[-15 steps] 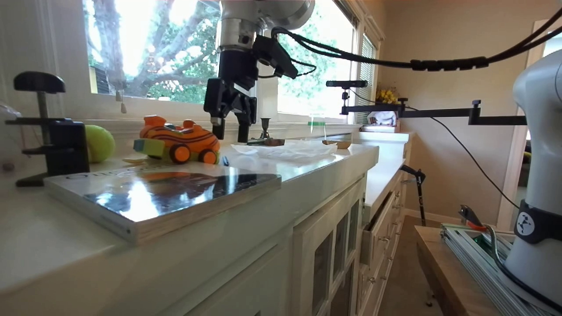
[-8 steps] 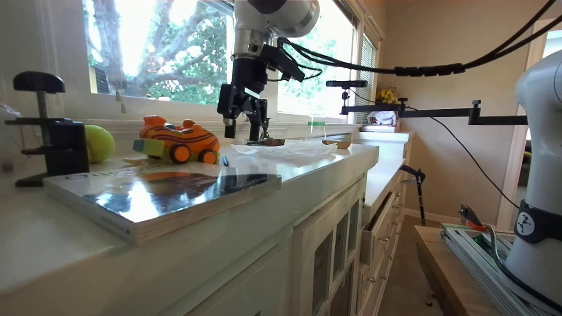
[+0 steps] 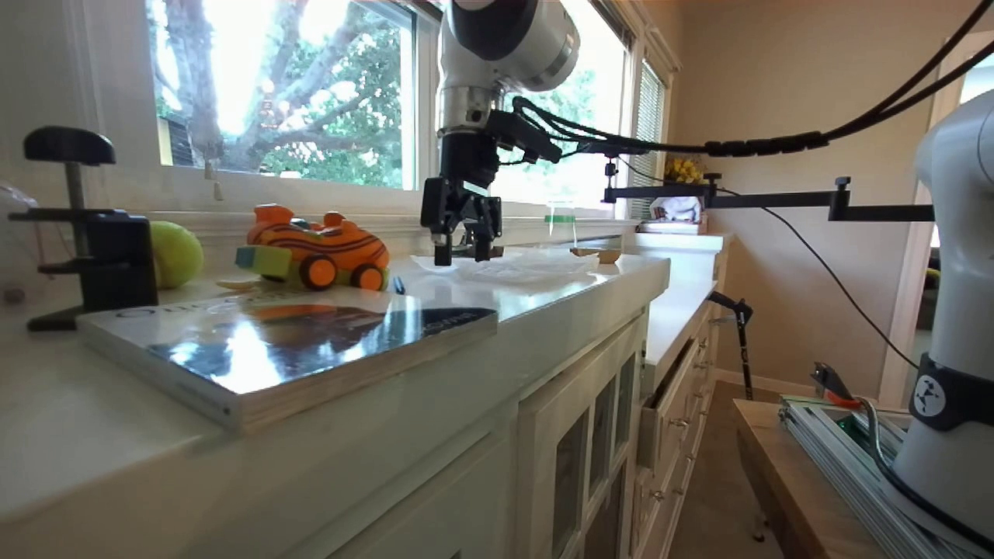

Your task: Use the paper towel to wipe the surface

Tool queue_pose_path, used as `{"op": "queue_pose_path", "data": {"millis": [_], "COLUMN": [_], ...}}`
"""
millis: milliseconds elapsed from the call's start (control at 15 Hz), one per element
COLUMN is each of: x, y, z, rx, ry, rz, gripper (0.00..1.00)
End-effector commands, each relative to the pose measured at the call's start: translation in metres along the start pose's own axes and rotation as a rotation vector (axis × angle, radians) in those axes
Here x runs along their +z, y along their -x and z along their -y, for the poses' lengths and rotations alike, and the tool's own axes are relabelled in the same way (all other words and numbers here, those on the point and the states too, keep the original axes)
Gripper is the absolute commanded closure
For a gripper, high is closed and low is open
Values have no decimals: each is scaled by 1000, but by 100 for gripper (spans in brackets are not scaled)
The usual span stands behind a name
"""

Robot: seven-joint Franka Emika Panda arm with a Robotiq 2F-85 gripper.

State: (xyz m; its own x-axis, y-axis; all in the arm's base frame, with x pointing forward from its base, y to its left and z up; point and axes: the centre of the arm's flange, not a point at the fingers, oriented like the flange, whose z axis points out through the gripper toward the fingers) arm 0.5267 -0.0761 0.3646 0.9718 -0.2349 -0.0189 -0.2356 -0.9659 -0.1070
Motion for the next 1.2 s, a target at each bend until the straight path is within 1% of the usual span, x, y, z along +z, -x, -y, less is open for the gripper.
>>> {"op": "queue_pose_path", "data": {"millis": [0, 67, 133, 200, 267, 533, 600, 667, 867, 1000, 1133], "x": [-2, -3, -3, -3, -3, -4, -5, -7, -17, -30, -46], "y": [10, 9, 8, 6, 4, 4, 5, 4, 1, -1, -3], "z": [-2, -1, 0, 4, 7, 10, 10, 13, 23, 28, 35], "rx": [1, -2, -7, -9, -10, -17, -18, -19, -19, -20, -13], "ry": [24, 27, 28, 31, 32, 37, 38, 37, 29, 23, 22], "rz": [15, 12, 10, 7, 6, 8, 7, 4, -14, -42, -88], "gripper": [0, 0, 25, 28, 34, 64, 69, 78, 97, 100, 100]}}
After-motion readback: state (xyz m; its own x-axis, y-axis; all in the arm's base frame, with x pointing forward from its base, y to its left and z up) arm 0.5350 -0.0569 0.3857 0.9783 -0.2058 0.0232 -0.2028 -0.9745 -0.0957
